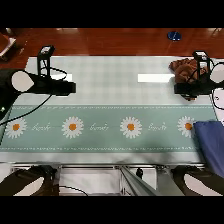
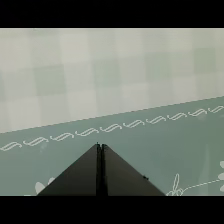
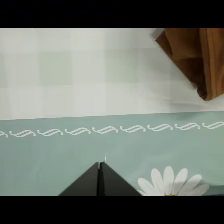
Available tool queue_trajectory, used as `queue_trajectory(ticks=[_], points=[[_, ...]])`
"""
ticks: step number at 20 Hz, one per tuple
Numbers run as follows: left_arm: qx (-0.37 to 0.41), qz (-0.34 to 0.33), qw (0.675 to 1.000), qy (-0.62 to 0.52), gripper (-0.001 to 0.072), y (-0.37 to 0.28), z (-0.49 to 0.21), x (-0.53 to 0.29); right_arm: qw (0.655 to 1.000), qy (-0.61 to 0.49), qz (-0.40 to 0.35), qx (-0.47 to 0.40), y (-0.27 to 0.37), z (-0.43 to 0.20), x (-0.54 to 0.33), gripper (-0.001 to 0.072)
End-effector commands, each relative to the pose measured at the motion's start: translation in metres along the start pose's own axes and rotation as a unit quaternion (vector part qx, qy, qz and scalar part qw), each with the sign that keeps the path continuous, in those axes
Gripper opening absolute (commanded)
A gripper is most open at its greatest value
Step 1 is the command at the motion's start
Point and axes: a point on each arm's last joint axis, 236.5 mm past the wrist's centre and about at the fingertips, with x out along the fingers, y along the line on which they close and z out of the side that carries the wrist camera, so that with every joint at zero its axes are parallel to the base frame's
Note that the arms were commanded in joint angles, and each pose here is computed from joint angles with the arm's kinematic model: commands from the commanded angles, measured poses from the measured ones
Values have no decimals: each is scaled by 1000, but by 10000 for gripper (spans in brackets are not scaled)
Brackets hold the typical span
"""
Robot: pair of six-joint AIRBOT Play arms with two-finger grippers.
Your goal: Fold the shirts.
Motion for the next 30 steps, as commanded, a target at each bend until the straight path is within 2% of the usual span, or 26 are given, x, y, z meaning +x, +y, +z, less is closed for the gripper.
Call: queue_trajectory(ticks=[1, 13, 20, 21, 22, 23, 24, 26, 30], points=[[0, 0, 1000, 0, 28, 1, 0, 0, 1000, 0, 0, 0, 0, 0, 0, 22], [0, 0, 1000, 0, 28, 1, 0, 0, 1000, -2, 1, 3, 1, 1, 0, 22], [-1, -11, 994, -112, 28, -5, 52, -6, 994, -105, -15, -14, -6, 49, -5, 26], [-1, -13, 991, -134, 33, -6, 63, -8, 988, -144, -41, -30, -17, 68, -10, 116], [-3, -13, 988, -153, 153, -4, 72, -10, 979, -188, -67, -45, -27, 89, -16, 473], [-3, -12, 985, -171, 515, -3, 81, -10, 966, -235, -87, -57, -34, 112, -24, 629], [0, -8, 983, -184, 702, 0, 88, -7, 957, -267, -97, -61, -41, 131, -28, 627], [8, 10, 983, -185, 701, 12, 91, 2, 952, -290, -100, -14, -67, 160, -17, 617], [-1, 21, 988, -151, 701, 25, 80, 33, 970, -211, -80, 92, -118, 175, 64, 617]])
